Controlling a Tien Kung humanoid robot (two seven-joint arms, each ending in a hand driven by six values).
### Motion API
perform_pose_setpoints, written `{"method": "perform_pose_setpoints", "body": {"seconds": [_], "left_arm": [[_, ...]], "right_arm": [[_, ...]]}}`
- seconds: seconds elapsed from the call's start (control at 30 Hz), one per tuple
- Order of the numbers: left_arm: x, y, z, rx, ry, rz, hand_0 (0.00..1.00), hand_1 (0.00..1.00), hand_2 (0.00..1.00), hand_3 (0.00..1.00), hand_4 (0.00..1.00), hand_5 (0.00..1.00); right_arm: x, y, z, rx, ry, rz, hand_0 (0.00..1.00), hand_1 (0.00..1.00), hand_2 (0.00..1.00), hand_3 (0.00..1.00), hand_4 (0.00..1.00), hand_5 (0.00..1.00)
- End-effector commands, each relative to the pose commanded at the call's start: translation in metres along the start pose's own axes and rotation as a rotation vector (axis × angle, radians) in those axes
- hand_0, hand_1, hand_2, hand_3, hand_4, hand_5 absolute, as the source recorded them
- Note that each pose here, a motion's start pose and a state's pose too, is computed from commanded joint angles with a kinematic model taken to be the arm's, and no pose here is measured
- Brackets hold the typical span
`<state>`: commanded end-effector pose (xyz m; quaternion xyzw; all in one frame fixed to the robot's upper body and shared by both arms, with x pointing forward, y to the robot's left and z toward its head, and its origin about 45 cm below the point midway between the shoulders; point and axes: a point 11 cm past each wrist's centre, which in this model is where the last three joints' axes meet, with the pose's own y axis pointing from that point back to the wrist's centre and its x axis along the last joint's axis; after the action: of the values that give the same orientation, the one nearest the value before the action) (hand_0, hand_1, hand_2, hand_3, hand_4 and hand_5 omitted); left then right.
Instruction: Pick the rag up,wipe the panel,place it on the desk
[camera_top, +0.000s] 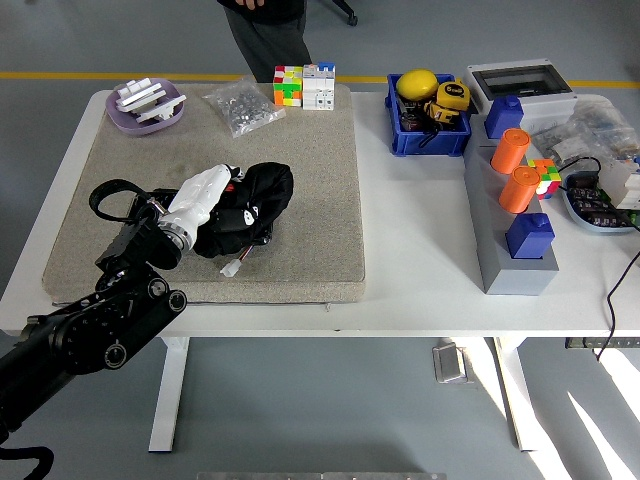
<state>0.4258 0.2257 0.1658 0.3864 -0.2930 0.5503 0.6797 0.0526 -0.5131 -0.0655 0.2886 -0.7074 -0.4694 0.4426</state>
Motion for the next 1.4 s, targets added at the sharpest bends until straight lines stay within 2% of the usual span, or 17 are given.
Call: {"method": "perform_pose_setpoints", "body": {"seconds": [0.53, 0.83, 1.07, 1.4], "left_arm": [[0.030, 0.000, -0.042, 0.098, -0.010, 0.066, 0.227, 0.273, 0.511, 0.472, 0.284, 0.002], [0.052, 0.001, -0.074, 0.172, -0.003, 0.120, 0.228, 0.273, 0.511, 0.471, 0.283, 0.002], [0.066, 0.006, -0.100, 0.229, 0.001, 0.161, 0.229, 0.274, 0.511, 0.472, 0.283, 0.002], [0.080, 0.012, -0.120, 0.276, 0.020, 0.204, 0.229, 0.272, 0.508, 0.469, 0.279, 0.002]], "right_arm": [[0.001, 0.000, -0.001, 0.001, 0.000, 0.002, 0.648, 0.603, 0.662, 0.569, 0.966, 0.469], [0.002, 0.000, -0.001, 0.001, 0.003, 0.003, 0.648, 0.603, 0.661, 0.569, 0.966, 0.467], [0.003, 0.000, -0.002, 0.000, 0.005, 0.005, 0.651, 0.603, 0.662, 0.569, 0.965, 0.466], [0.003, 0.001, -0.002, 0.002, 0.005, 0.005, 0.652, 0.603, 0.662, 0.570, 0.965, 0.466]]}}
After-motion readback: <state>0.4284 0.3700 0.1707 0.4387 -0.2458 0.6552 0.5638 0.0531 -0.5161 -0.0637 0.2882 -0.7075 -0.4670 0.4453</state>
